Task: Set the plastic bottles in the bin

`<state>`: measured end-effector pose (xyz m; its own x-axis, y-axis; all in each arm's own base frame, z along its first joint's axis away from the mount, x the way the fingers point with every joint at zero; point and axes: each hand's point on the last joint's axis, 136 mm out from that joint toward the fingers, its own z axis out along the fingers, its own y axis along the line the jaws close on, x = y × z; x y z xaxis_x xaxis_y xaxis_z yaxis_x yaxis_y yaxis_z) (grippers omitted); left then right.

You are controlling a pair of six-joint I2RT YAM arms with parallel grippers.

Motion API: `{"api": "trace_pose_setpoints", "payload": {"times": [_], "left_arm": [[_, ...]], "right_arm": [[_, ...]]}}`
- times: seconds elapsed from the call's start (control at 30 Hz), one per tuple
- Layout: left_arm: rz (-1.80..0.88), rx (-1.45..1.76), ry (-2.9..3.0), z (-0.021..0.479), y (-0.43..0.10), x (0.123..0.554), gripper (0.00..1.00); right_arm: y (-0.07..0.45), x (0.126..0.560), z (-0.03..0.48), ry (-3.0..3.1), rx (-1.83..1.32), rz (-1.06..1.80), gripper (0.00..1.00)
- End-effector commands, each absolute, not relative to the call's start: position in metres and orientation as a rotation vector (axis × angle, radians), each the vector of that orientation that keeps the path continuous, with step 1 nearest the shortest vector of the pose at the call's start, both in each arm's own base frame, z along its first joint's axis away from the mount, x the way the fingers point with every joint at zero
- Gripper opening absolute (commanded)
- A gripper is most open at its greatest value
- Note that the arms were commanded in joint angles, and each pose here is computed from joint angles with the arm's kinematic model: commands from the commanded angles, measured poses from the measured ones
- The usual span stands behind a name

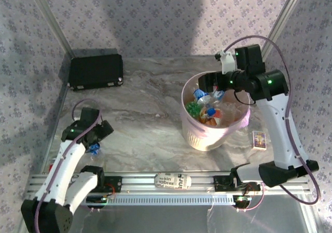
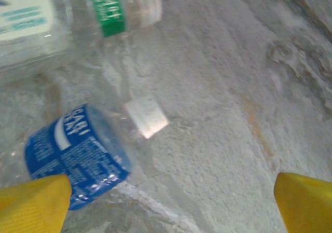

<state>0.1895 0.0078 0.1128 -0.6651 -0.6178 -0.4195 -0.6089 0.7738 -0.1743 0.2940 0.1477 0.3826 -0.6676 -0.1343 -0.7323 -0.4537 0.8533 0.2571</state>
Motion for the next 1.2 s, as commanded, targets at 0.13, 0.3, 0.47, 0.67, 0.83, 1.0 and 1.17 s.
{"api": "trace_pose_setpoints", "payload": {"times": [0.13,0.3,0.47,0.67,0.83,1.0,1.17], "left_arm": [[0.023,-1.261,2.308,0.105,0.037,0.162,1.0],[0.138,-1.269,2.371,0.101,0.046,0.15,1.0],[0.07,-1.441,2.271,0.092,0.051,0.148,1.0],[0.043,-1.589,2.163,0.079,0.06,0.144,1.0],[-0.03,-1.565,2.214,0.062,0.053,0.162,1.0],[-0.109,-1.534,2.309,0.046,0.033,0.178,1.0],[-0.14,-1.451,2.32,0.047,0.009,0.194,1.0]], "right_arm": [[0.149,0.304,0.398,2.216,-0.435,0.549,0.9],[0.147,0.306,0.394,2.229,-0.433,0.531,0.9],[0.148,0.308,0.393,2.222,-0.439,0.533,0.89],[0.145,0.306,0.384,2.255,-0.45,0.507,0.89],[0.14,0.306,0.383,2.26,-0.446,0.491,0.89],[0.138,0.307,0.382,2.255,-0.434,0.491,0.88],[0.138,0.309,0.383,2.248,-0.42,0.5,0.88]]}}
